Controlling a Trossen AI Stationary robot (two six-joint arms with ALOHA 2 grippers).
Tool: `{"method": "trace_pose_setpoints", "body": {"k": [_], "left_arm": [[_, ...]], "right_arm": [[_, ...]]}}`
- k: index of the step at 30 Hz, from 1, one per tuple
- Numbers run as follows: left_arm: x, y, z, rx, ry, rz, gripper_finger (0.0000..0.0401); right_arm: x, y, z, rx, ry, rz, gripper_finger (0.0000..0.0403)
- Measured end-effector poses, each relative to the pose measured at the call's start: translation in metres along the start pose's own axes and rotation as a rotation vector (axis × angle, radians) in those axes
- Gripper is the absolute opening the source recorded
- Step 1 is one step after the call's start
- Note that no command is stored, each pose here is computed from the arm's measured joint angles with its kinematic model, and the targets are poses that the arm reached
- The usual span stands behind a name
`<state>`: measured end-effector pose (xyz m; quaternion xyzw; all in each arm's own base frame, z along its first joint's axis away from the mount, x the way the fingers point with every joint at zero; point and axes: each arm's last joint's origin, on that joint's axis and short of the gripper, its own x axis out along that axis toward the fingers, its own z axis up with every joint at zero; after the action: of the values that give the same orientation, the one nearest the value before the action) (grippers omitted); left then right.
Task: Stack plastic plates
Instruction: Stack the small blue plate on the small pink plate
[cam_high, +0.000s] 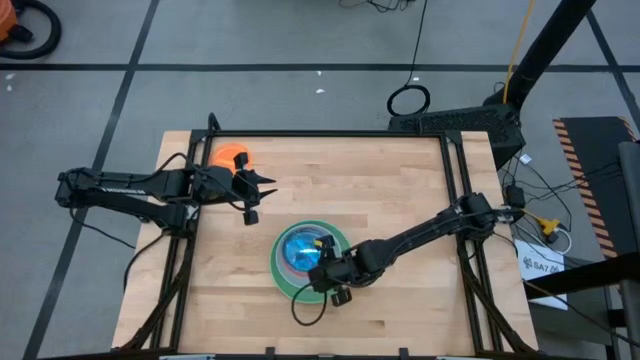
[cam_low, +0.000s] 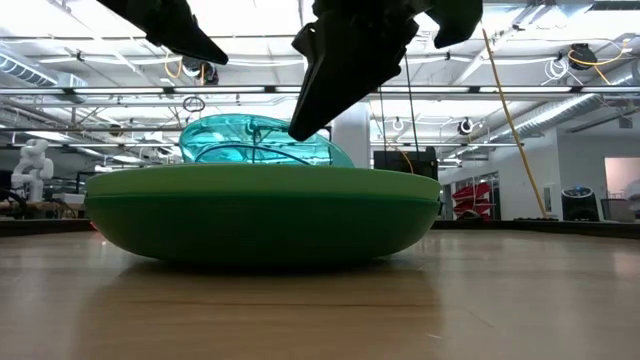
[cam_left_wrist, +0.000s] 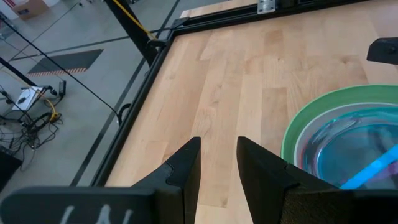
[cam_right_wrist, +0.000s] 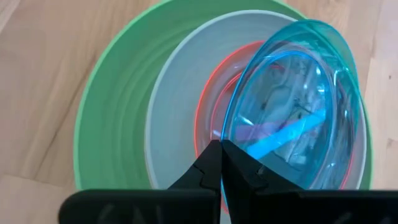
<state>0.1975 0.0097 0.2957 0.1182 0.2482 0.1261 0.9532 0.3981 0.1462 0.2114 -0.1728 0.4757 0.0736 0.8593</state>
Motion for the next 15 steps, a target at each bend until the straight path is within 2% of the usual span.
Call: {"method": "trace_pose_setpoints", "body": {"k": [8, 15], "left_arm": [[0.0, 0.0, 0.0, 0.0, 0.0, 0.0, 0.0111], [0.0, 0.0, 0.0001, -0.001, -0.001, 0.0, 0.0111]], "right_arm": [[0.0, 0.0, 0.0, -0.008, 0.0, 0.0, 0.0004], [-0.0002, 0.0001, 0.0001, -0.006, 0.0, 0.0, 0.0032]]}}
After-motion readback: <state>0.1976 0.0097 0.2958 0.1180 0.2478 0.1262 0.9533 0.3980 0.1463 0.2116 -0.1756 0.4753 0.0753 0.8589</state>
